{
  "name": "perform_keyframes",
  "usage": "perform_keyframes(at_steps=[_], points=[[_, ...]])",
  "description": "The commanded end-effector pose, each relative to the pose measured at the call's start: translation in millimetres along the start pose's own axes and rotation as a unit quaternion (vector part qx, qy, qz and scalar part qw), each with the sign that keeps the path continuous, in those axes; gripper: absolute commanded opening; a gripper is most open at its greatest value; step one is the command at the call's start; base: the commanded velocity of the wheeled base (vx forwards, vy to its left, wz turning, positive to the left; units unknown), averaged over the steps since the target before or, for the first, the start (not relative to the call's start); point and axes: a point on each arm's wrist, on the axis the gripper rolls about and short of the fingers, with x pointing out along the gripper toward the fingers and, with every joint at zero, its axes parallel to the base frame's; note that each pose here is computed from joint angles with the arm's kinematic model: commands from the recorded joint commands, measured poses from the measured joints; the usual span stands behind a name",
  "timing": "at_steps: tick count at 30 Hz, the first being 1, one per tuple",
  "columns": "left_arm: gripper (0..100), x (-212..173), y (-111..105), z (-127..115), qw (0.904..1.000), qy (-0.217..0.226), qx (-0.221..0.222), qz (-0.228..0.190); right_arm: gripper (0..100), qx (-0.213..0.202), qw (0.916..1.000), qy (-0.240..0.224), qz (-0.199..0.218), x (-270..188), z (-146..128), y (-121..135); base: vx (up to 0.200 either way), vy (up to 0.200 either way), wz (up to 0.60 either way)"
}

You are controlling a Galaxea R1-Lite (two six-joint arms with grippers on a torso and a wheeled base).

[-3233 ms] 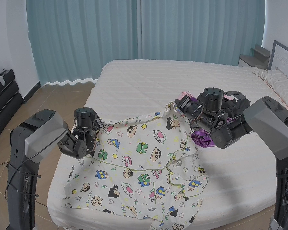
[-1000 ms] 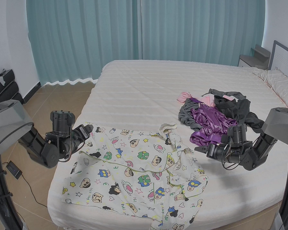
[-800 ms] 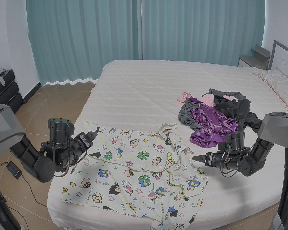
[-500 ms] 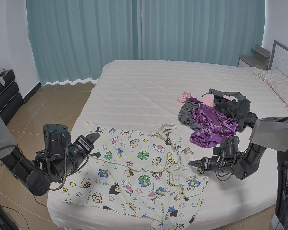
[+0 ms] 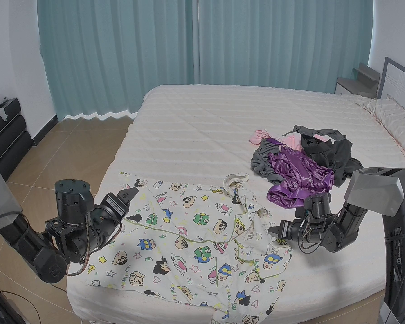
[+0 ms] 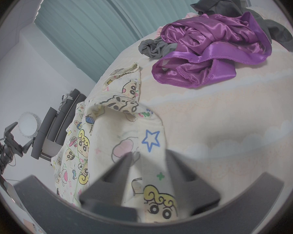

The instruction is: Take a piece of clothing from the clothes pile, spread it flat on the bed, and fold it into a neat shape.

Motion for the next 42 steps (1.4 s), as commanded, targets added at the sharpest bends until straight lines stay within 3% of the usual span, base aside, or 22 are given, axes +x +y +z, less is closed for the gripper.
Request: perform_keyframes(at_steps=[1,10,20,31,35,42], points=[[100,0,2,-1,1.0000,0.002,0.001,0.003,0,0.014,0.9999,-0.004,-0.002,-1,0,-1,0.000,0.000,0.00],[100,-1,4,-2,1.0000,0.003,0.003,0.008,0,0.031,0.9993,-0.018,-0.013,-19,7,-6,0.000,0.000,0.00],[100,-1,4,-2,0.9999,0.002,0.005,0.009,0,0.058,0.9965,-0.031,-0.052,-62,11,-31,0.000,0.000,0.00],[100,-1,4,-2,0.9999,0.001,0.006,0.011,0,0.049,0.9958,-0.023,-0.074,-74,-1,-41,0.000,0.000,0.00],[100,-1,5,-2,0.9999,0.001,0.006,0.011,0,0.043,0.9929,-0.031,-0.106,-75,-2,-43,0.000,0.000,0.00],[100,-1,5,-2,0.9999,0.001,0.006,0.011,0,0.024,0.9932,-0.027,-0.111,-80,-5,-42,0.000,0.000,0.00]])
